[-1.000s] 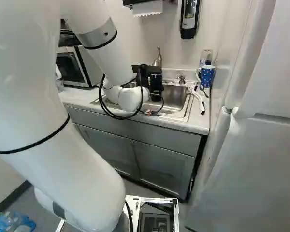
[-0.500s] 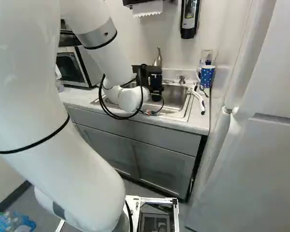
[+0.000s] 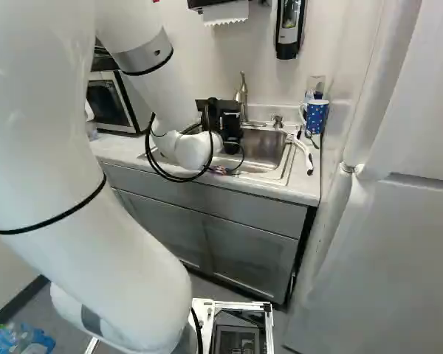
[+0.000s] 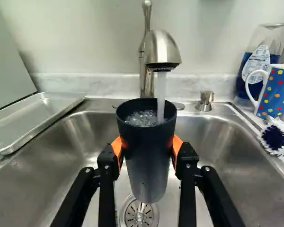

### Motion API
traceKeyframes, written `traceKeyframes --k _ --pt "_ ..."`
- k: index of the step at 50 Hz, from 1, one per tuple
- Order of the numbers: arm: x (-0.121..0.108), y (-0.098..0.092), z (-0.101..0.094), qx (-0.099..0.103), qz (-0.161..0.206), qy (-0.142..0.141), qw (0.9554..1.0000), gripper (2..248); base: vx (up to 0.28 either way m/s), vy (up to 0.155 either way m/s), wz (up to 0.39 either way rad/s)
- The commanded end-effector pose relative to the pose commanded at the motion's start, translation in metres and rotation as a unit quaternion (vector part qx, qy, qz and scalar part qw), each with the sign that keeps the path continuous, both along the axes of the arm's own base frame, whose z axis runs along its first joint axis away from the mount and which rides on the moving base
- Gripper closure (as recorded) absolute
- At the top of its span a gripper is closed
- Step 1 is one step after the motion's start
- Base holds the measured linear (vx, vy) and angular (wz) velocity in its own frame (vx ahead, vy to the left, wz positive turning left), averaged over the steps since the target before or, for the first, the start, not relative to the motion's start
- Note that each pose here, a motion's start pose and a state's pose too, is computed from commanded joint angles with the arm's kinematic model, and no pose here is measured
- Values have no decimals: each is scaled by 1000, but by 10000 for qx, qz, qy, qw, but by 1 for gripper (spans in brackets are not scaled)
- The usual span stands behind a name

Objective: Rinse the cup and place it in the tray

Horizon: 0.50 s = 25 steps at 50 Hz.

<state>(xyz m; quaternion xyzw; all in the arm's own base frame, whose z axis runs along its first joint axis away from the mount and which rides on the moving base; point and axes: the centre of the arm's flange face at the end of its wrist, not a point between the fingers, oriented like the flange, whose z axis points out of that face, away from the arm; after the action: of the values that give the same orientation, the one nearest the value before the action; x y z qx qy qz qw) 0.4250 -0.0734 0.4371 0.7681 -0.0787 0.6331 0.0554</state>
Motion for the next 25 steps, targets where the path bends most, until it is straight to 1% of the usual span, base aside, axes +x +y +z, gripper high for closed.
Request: traceKeyframes --k 8,25 --pt "-1 11 3 -6 129 -36 9999 129 0 0 0" --pt "-3 35 19 -29 407 -226 9989 129 0 0 0"
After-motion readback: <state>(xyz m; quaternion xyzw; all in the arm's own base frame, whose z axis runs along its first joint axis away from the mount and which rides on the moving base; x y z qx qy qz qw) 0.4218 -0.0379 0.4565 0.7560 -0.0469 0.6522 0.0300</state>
